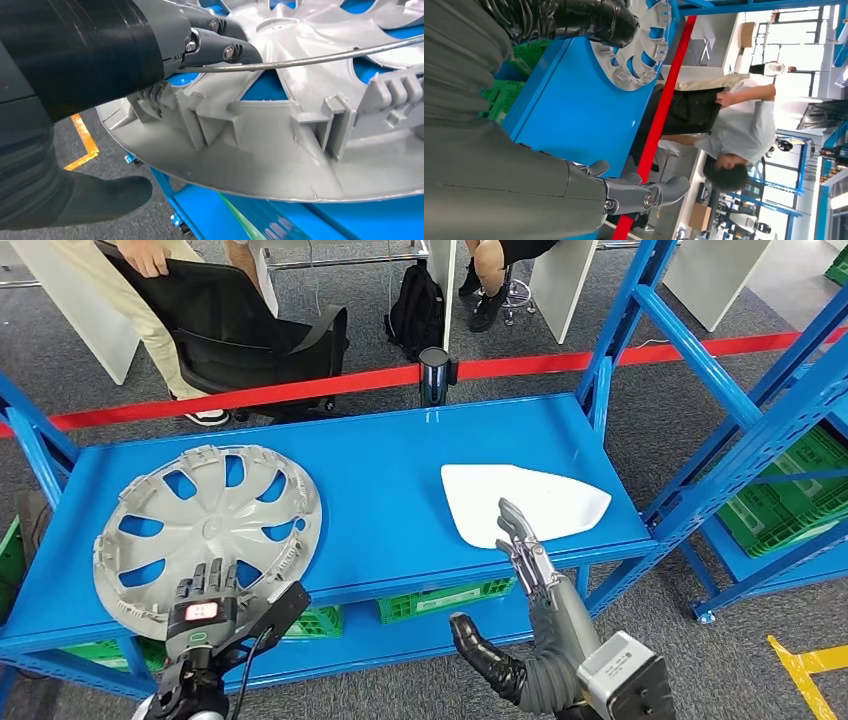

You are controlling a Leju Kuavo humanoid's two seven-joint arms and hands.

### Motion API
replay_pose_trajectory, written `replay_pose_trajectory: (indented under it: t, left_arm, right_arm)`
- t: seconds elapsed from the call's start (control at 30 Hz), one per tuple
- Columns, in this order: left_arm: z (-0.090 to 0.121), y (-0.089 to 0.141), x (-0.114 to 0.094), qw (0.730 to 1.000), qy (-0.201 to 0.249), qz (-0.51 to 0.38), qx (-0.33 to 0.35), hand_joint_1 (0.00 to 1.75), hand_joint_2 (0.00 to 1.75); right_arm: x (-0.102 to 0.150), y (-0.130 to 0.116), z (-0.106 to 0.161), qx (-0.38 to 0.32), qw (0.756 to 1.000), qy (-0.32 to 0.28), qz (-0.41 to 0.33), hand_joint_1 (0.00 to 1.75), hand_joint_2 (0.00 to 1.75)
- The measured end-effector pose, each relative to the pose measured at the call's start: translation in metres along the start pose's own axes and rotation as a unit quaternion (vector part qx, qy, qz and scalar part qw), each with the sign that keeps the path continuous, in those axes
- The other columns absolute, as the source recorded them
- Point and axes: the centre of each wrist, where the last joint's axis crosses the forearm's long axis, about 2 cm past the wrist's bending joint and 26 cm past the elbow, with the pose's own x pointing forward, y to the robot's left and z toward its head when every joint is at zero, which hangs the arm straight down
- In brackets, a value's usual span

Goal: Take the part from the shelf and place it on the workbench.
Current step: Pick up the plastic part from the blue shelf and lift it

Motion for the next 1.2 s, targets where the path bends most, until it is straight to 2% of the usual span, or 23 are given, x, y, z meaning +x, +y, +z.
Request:
replay_pose_trajectory:
  t: [0.07, 0.6, 0.87, 1.2]
  left_arm:
    - [-0.001, -0.001, 0.001, 1.000, 0.001, 0.001, -0.003, 1.72, 1.75]
    - [-0.007, -0.001, 0.004, 1.000, 0.001, 0.020, 0.001, 1.75, 1.75]
    - [-0.008, -0.003, 0.014, 0.996, -0.006, 0.089, 0.008, 1.75, 1.75]
    - [-0.002, 0.012, 0.028, 0.978, -0.042, 0.205, 0.003, 1.75, 1.75]
  right_arm:
    - [0.000, 0.000, 0.000, -0.001, 1.000, -0.001, -0.001, 0.00, 1.75]
    - [0.001, 0.001, -0.002, -0.005, 1.000, -0.008, -0.014, 0.00, 1.75]
    - [0.001, 0.001, -0.002, -0.005, 1.000, -0.010, -0.015, 0.00, 1.75]
    - [0.003, 0.001, -0.001, -0.017, 1.000, -0.016, -0.012, 0.00, 1.75]
